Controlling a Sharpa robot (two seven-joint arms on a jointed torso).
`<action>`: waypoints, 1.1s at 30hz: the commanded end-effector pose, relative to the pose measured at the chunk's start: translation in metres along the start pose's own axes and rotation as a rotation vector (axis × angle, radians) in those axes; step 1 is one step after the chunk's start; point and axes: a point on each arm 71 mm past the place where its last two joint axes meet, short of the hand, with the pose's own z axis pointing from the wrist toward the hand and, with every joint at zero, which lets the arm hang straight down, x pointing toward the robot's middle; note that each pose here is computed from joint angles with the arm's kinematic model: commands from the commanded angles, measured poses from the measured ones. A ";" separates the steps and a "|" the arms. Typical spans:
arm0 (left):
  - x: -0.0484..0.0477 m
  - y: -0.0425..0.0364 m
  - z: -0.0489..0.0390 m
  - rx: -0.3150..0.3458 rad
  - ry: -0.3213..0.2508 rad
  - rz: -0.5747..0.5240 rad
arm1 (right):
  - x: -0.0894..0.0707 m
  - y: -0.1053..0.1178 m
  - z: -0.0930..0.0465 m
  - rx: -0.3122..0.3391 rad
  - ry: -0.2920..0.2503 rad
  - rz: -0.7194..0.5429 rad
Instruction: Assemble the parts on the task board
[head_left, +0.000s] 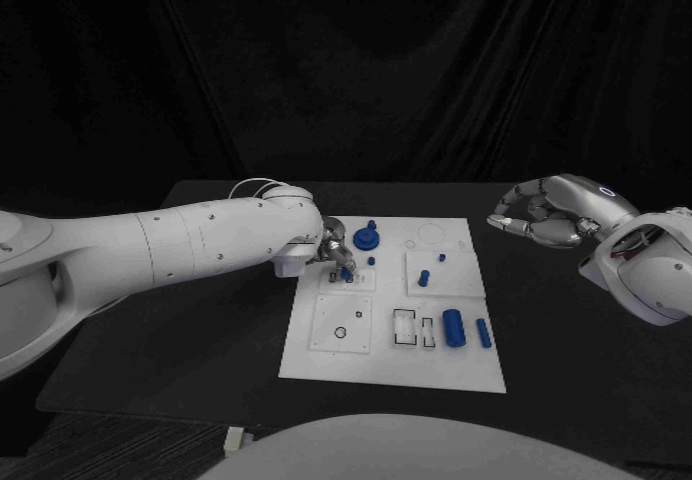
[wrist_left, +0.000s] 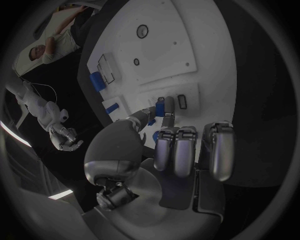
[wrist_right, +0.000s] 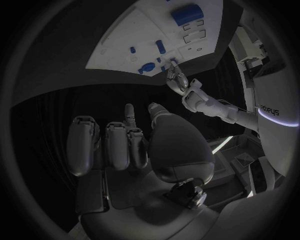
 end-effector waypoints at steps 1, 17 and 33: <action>0.0059 0.0017 0.0018 -0.008 0.025 0.005 | 0.001 -0.001 0.000 0.017 0.007 -0.001; 0.0108 0.0015 0.0051 -0.005 0.040 0.007 | 0.002 -0.001 0.000 0.020 0.010 -0.001; 0.0115 0.0016 0.0063 0.008 0.010 -0.016 | 0.001 -0.003 -0.001 0.025 0.010 -0.002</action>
